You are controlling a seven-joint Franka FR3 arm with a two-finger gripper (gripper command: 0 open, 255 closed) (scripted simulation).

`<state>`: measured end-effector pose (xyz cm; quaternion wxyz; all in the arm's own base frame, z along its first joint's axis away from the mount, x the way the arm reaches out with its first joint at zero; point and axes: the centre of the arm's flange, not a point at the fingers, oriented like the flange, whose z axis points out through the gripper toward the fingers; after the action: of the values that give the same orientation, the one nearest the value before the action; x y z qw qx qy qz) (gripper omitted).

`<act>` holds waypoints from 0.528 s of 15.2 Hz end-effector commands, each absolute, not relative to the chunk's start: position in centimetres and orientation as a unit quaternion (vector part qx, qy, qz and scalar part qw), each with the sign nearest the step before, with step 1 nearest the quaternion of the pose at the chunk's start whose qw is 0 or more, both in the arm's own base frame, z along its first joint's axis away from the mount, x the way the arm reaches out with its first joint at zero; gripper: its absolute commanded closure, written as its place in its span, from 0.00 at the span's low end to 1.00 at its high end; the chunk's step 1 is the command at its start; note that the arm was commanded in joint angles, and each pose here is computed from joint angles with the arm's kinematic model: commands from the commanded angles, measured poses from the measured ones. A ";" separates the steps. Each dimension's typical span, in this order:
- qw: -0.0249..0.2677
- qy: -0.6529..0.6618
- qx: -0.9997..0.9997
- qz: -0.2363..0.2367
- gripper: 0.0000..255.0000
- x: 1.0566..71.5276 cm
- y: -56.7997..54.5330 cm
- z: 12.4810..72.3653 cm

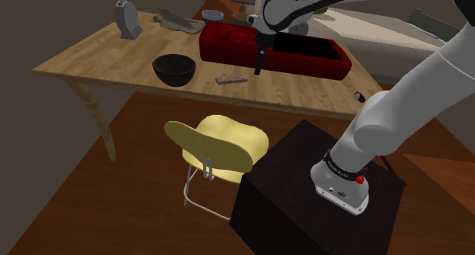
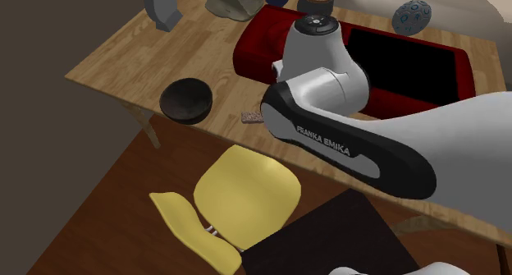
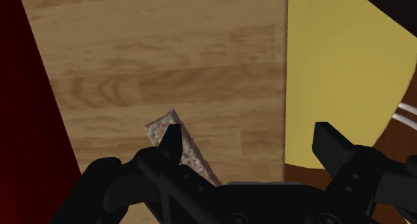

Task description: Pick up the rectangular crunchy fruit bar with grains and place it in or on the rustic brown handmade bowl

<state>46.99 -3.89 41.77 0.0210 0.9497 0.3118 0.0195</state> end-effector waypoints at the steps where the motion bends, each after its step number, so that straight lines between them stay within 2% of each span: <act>1: 0.024 0.347 0.937 0.025 0.00 49.1 -4.0 40.3; 8: 0.032 0.460 0.886 0.040 0.00 56.3 -3.3 35.5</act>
<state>55.35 -3.53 36.43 0.0302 0.8955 0.4423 0.0380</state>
